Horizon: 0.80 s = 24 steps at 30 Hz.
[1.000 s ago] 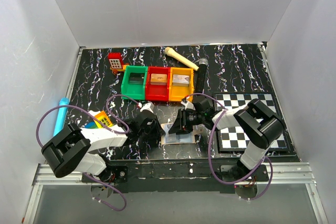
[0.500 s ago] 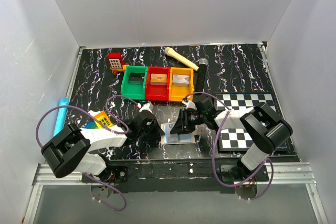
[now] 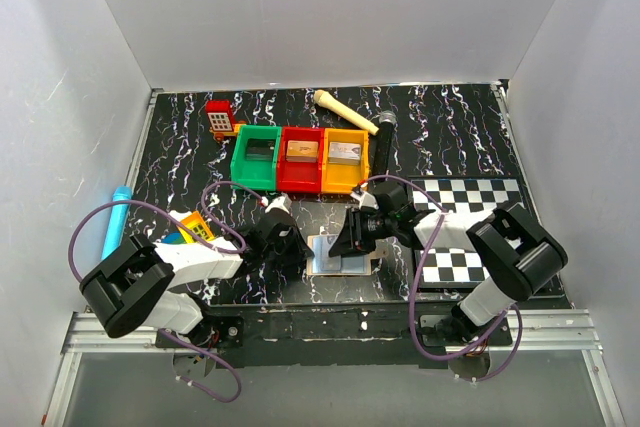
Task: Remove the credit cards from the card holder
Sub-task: Remove the credit card from the card holder.
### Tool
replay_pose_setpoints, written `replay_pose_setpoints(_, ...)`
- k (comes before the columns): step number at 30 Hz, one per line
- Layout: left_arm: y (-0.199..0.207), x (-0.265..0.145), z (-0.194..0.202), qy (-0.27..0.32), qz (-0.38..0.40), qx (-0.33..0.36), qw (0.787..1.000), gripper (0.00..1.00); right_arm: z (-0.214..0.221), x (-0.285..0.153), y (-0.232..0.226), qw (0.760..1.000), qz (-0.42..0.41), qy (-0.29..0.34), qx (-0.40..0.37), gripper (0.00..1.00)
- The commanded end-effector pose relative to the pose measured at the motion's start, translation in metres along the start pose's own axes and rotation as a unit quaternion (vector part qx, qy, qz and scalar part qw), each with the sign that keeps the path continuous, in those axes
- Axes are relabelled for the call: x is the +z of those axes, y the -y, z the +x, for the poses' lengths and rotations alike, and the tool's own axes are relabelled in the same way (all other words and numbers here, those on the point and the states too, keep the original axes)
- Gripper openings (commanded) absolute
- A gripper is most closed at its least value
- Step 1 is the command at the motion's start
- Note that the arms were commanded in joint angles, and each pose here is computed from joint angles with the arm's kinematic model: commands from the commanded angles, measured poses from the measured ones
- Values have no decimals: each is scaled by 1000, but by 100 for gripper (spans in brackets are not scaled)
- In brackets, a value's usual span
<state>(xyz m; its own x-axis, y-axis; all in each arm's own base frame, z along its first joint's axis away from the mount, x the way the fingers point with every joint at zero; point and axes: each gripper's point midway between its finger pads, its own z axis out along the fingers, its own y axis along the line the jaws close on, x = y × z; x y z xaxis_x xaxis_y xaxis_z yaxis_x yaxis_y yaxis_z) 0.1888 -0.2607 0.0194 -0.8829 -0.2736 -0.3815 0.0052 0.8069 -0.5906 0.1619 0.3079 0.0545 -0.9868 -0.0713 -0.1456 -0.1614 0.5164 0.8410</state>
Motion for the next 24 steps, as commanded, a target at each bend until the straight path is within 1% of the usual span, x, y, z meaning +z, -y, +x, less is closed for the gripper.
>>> replay_pose_setpoints(1,-27,2,12,-20,-50,1,999,0,-2,-7,-4,1000,-7,11,-17,35)
replay_pose_setpoints(14,-28,3,11,-21,-50,-1,999,0,-3,-13,-3,1000,-5,19,-16,32)
replay_pose_setpoints(24,-28,2,12,-22,-50,-1,999,0,-3,-16,0,1000,-1,22,-14,27)
